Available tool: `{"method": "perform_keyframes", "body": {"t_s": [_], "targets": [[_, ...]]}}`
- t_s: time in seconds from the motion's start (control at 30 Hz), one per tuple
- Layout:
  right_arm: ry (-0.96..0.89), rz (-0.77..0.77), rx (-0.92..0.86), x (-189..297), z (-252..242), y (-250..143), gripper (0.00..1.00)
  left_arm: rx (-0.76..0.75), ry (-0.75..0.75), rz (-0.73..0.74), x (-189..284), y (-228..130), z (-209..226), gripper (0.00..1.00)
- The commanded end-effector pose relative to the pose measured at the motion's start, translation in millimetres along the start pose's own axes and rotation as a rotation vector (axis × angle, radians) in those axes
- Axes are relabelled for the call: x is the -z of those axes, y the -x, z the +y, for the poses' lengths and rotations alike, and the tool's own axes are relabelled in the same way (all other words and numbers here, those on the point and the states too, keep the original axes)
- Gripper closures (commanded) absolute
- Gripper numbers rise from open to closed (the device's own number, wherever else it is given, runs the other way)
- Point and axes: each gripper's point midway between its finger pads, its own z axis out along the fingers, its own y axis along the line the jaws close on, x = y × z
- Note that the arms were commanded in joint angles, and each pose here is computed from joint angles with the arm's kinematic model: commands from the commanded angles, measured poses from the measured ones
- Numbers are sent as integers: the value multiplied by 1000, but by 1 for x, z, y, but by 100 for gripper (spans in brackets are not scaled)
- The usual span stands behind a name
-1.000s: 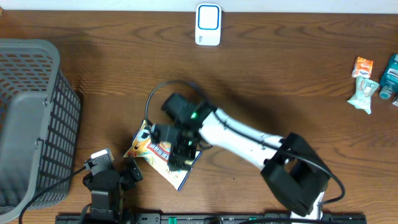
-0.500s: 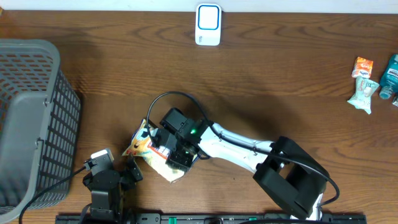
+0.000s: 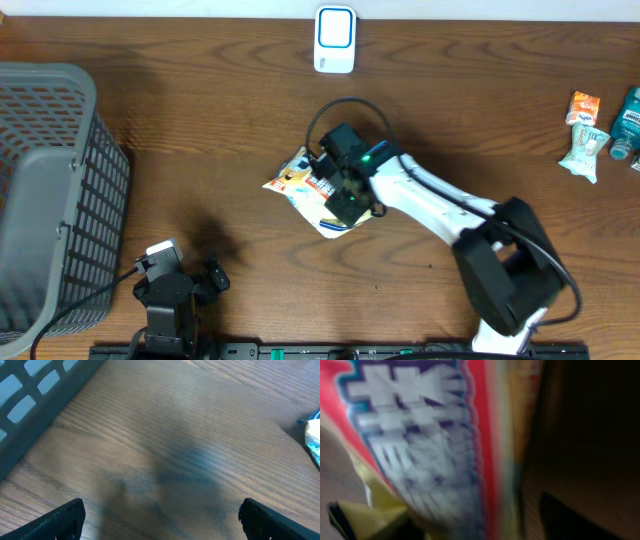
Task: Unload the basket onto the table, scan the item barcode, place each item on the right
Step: 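Lift the yellow snack bag and turn it toward the scanner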
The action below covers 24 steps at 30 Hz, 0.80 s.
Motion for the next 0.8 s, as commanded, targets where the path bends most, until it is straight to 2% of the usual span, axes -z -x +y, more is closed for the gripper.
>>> {"method": "perform_keyframes", "body": {"t_s": [0.0, 0.03, 0.1, 0.17, 0.2, 0.4, 0.63, 0.67, 0.77], "targets": [[-65, -211, 25, 70, -6, 40, 16, -38, 33, 58, 0, -15, 8, 2], [-70, -254, 11, 83, -5, 45, 18, -38, 33, 58, 0, -15, 8, 2], [-70, -323, -38, 101, -5, 54, 48, -38, 33, 58, 0, -15, 8, 2], [-20, -379, -69, 109, 2, 64, 92, -38, 33, 58, 0, -15, 8, 2], [3, -385, -64, 108, 6, 66, 99, -38, 33, 58, 0, -15, 8, 2], [108, -329, -47, 70, 23, 71, 99, -38, 33, 58, 0, -15, 8, 2], [174, -117, -84, -15, 42, 47, 98, -38, 33, 58, 0, -15, 8, 2], [175, -94, -85, -22, 43, 43, 94, -38, 33, 58, 0, -15, 8, 2], [153, -25, -88, -46, 41, 30, 62, -38, 33, 58, 0, -15, 8, 2]]}}
